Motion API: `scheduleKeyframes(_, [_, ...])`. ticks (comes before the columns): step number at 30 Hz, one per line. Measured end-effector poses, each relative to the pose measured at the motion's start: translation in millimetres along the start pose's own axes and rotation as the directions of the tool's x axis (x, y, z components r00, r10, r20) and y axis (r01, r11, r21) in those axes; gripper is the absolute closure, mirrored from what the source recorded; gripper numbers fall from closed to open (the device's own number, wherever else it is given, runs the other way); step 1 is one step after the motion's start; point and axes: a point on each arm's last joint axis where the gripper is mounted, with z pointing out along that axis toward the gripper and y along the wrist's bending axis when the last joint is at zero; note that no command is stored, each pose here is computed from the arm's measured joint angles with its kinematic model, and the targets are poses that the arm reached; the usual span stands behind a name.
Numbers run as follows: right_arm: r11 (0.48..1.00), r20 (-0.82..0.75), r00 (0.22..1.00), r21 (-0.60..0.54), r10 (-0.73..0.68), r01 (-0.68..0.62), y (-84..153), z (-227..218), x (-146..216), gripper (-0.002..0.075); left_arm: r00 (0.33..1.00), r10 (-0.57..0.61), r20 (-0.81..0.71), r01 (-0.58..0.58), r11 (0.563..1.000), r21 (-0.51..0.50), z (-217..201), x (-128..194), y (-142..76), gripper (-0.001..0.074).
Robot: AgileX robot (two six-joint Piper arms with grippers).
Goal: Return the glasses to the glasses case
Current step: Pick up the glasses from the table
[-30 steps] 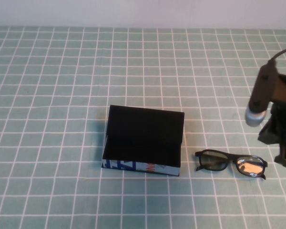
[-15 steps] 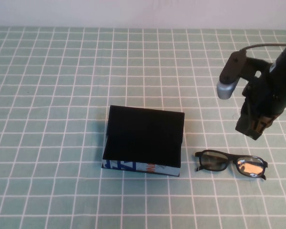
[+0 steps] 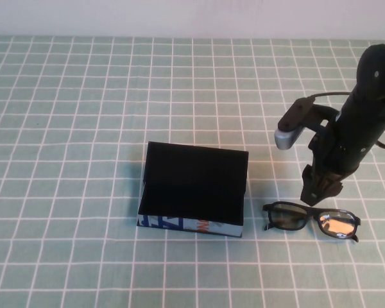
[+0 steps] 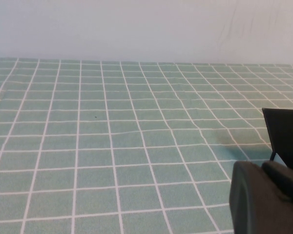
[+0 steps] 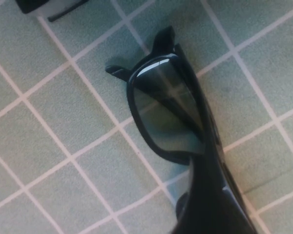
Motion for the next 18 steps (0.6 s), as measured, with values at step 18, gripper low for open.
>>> scheduleKeyframes(18, [0.993,-0.022,0.997,-0.098,0.069,-0.071,-9.3,38.8,-1.6,0.0449,1.0,0.002,0.0,-0.002,1.0,0.0,0.0,0.0,0.0,0.0734])
